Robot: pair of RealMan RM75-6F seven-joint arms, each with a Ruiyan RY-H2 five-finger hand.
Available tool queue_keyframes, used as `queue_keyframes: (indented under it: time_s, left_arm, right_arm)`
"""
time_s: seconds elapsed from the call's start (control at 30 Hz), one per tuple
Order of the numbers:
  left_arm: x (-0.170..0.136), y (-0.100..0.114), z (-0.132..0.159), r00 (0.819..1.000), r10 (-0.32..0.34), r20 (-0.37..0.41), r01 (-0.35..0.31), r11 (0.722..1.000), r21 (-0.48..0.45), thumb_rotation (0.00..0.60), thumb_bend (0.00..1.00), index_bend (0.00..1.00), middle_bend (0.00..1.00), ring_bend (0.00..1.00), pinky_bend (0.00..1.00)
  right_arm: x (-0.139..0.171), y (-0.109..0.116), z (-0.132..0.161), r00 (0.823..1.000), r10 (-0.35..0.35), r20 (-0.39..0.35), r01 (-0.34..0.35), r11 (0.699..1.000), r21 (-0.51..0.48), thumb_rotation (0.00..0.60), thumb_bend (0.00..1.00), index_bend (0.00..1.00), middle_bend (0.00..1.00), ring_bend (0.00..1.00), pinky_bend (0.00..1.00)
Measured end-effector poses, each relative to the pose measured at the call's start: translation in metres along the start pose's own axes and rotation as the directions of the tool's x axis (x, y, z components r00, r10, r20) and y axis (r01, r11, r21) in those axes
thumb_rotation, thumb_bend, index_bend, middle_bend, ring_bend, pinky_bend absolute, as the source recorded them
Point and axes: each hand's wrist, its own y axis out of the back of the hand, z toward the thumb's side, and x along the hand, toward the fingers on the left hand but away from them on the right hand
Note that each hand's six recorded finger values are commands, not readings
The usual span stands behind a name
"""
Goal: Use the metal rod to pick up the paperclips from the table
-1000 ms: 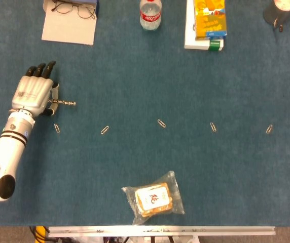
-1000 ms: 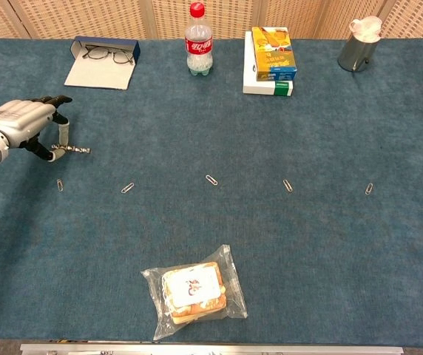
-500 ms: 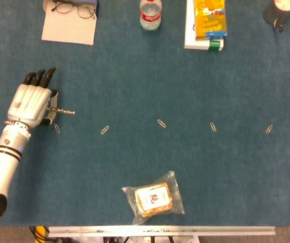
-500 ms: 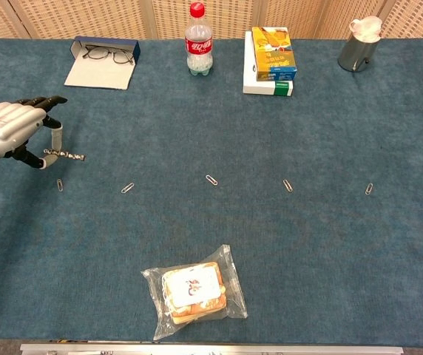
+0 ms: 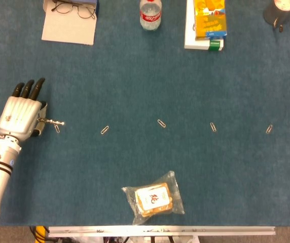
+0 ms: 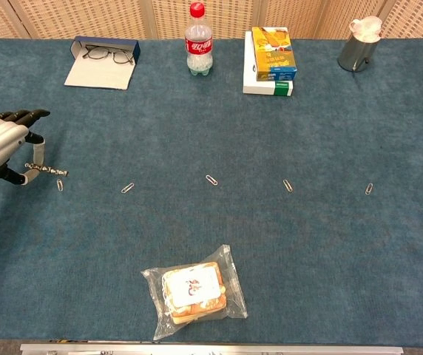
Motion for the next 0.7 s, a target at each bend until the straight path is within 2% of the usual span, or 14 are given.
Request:
queue_keyframes:
  time_s: [0.7]
  left_arm:
    - [-0.002,-0.019,0.003,1.000,-0.031,-0.005,0.031,0.999,-0.021,0.600,0.35,0.57,0.00,0.00,0.09]
  right_arm:
    - [0.005,0.000,-0.002,1.000,-0.003,0.005,0.003,1.000,-0.005,0.600,0.57,0.41,0.35,0.26,0.23]
